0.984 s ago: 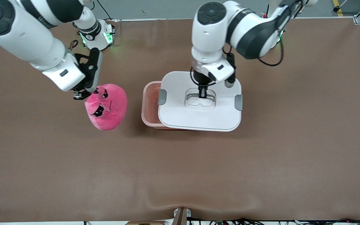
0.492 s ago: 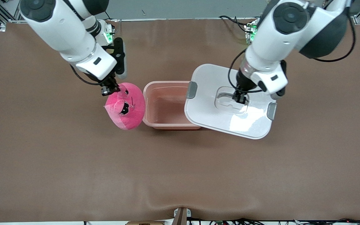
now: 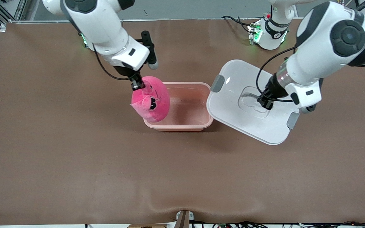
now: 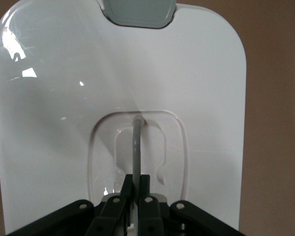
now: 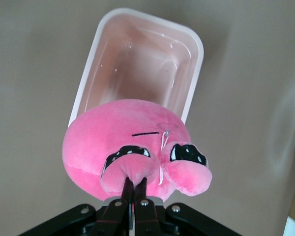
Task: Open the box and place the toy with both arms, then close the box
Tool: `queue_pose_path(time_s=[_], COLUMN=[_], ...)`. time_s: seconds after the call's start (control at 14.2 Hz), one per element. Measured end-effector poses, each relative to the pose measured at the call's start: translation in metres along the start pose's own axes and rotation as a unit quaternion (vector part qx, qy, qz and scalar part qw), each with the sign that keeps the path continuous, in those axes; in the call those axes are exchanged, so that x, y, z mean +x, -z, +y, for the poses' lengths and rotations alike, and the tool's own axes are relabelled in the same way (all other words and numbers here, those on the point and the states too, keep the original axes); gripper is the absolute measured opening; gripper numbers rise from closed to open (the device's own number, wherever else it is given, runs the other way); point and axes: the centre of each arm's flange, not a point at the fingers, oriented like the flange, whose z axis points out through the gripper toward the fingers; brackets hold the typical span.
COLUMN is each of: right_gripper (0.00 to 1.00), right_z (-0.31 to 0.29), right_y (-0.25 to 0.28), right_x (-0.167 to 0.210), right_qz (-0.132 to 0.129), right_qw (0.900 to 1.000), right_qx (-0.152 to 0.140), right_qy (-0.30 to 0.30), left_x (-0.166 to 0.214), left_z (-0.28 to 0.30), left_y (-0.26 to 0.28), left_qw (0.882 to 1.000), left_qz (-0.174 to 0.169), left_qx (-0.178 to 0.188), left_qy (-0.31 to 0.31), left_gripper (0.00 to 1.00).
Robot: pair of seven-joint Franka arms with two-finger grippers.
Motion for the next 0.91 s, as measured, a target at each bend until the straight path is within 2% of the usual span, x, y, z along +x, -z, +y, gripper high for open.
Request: queue_pose_path(time_s=[0.21,0.49,0.91], right_gripper=[0.03,0.03,0.03], right_z=[-0.004,-0.002,-0.003], right_y=[-0.012,-0.026,-0.042], right_x=[0.021,0.019,0.014], right_qz=[0.0,-0.005,-0.01], right_qw=[1.0,0.999,0.999], right_qx=[0.003,0.014,0.027], right_qy=[0.018,0.031,0.029], left_x=[0.029,0.058,0.061], left_z=[-0.014,-0.032,-0.042], left_y=[0.004,0.006,0.002], left_qw=[0.998,0.991,0.976], left_qz=[-0.007,-0.02,-0.039], left_qx=[0.026,0.058,0.086], left_qy=[-0.059,-0.123,-0.195], left_gripper=[0.07,0.07,0.07])
